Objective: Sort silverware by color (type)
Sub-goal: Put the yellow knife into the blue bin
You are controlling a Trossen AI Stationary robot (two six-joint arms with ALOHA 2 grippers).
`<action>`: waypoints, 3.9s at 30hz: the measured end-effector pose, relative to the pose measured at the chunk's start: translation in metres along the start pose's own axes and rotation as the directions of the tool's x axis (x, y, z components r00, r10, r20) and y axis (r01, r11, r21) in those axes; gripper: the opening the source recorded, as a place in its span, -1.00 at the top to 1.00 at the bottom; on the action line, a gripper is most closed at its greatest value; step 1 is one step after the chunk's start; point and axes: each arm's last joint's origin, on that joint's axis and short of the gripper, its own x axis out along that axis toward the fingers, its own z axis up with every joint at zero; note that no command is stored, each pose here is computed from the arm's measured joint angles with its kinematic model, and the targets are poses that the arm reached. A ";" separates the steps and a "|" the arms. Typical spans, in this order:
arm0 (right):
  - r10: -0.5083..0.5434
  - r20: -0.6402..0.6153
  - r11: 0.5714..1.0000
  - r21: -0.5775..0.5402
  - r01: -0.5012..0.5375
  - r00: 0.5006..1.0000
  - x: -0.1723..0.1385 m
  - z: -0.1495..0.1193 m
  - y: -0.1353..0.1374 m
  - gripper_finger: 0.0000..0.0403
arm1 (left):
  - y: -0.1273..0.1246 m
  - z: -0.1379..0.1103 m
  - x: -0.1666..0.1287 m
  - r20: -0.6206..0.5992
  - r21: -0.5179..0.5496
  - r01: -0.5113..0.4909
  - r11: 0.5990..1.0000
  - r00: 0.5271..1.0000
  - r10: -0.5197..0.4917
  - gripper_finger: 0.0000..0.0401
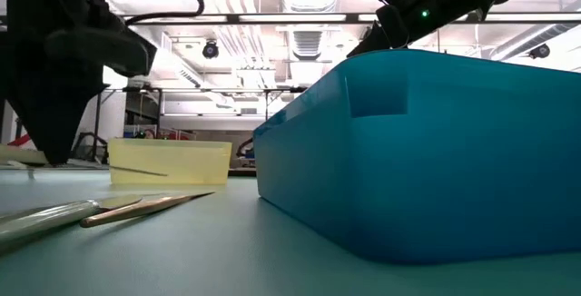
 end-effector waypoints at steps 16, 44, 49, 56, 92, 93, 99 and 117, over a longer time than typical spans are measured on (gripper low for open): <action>0.000 0.000 1.000 0.000 0.000 1.000 0.000 0.000 0.000 0.66 | 0.020 0.004 -0.040 0.051 -0.013 0.117 0.993 0.992 -0.116 0.95; 0.156 0.039 0.986 0.054 -0.158 0.987 0.000 0.000 0.005 0.66 | 0.016 0.080 -0.128 0.496 0.723 0.191 0.664 0.526 -0.691 0.95; 0.240 0.054 0.963 0.109 -0.245 0.969 -0.001 -0.001 0.008 0.66 | 0.014 0.094 -0.136 0.449 0.843 0.082 0.531 0.436 -0.780 0.95; 0.331 0.074 0.921 0.191 -0.339 0.941 0.001 -0.018 0.024 0.66 | 0.013 0.107 -0.131 0.407 0.904 -0.009 0.427 0.319 -0.856 0.95; 0.336 0.510 0.907 0.052 -0.418 0.792 -0.008 0.042 0.082 0.66 | 0.031 0.121 -0.083 0.454 0.888 -0.101 0.449 0.031 -0.890 0.95; 0.331 0.511 0.908 0.054 -0.415 0.793 -0.008 0.043 0.081 0.66 | 0.031 0.122 -0.083 0.455 0.887 -0.105 0.450 0.031 -0.890 0.95; 0.329 0.517 0.887 0.118 -0.447 0.790 -0.008 0.046 0.081 0.46 | 0.032 0.125 -0.084 0.470 0.878 -0.111 0.465 0.018 -0.883 0.95; 0.253 0.580 0.926 0.087 -0.368 0.774 0.021 0.063 0.092 -0.24 | 0.038 0.136 -0.093 0.592 0.798 -0.093 0.595 -0.063 -0.803 0.95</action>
